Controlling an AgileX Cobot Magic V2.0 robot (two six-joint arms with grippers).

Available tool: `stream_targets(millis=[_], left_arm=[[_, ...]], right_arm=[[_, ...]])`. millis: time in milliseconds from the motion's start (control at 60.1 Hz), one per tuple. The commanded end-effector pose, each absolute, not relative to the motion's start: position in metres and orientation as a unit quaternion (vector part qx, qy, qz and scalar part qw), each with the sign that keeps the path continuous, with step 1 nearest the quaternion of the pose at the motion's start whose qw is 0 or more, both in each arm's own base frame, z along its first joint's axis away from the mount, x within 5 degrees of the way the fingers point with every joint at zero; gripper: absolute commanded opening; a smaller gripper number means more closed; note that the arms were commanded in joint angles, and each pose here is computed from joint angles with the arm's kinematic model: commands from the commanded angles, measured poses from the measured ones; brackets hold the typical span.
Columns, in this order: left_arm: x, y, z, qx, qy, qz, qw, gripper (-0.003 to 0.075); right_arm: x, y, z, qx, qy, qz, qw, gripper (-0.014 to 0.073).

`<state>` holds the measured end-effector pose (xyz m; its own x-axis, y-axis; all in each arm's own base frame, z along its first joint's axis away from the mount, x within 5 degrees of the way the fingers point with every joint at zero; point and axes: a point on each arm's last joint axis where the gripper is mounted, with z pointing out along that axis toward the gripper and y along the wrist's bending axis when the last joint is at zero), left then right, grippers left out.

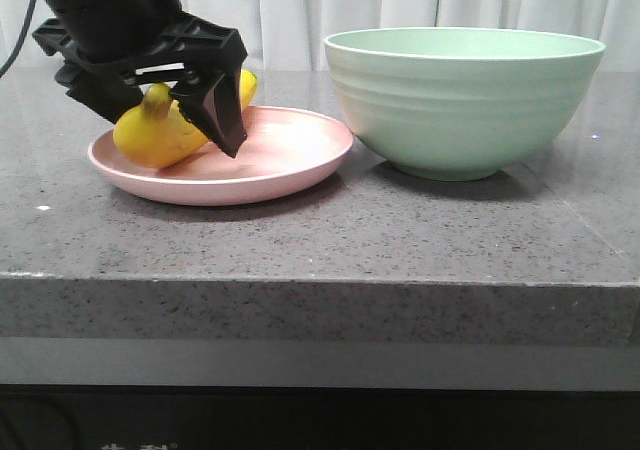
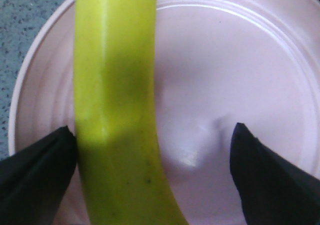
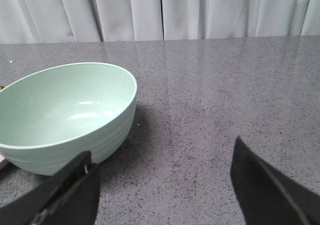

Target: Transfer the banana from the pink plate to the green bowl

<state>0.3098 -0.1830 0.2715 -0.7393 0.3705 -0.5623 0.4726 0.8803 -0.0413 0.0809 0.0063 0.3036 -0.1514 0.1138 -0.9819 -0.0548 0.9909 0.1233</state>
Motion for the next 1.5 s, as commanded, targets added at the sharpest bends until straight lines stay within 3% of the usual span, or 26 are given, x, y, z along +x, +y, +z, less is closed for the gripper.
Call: stream_targets(millis=[0,100,399,565,732,965,1214,1480], left_arm=[[0.310,-0.184,0.292,0.219,0.915,-0.109,0.322,0.0606],[0.310,-0.184,0.292,0.219,0.915,-0.109,0.322,0.0555],[0.310,-0.184,0.292,0.219,0.914,-0.108,0.323,0.0204],[0.311,-0.184,0.294,0.218,0.913,-0.109,0.328,0.0098],[0.307,-0.179,0.309,0.214,0.903,-0.115,0.354,0.0082],[0.272,-0.162,0.361,0.228,0.876,-0.124,0.406,0.0082],[0.217,-0.159,0.391,0.292,0.859,-0.135,0.397,0.0082],[0.169,-0.167,0.397,0.352,0.833,-0.166,0.394,0.0082]], right_arm=[[0.083,0.005,0.321,0.018,0.725,0.055,0.687,0.0561],[0.083,0.005,0.321,0.018,0.725,0.055,0.687,0.0561],[0.083,0.005,0.321,0.018,0.725,0.055,0.687,0.0561],[0.083,0.005,0.321,0.018,0.725,0.055,0.687,0.0561],[0.083,0.005,0.321,0.018,0.725,0.055,0.687,0.0561],[0.086,0.006,0.318,0.023,0.742,0.065,0.667,0.0561],[0.107,0.022,0.337,0.050,0.796,0.176,0.577,0.0561],[0.141,0.064,0.369,-0.053,0.799,0.310,0.514,0.0561]])
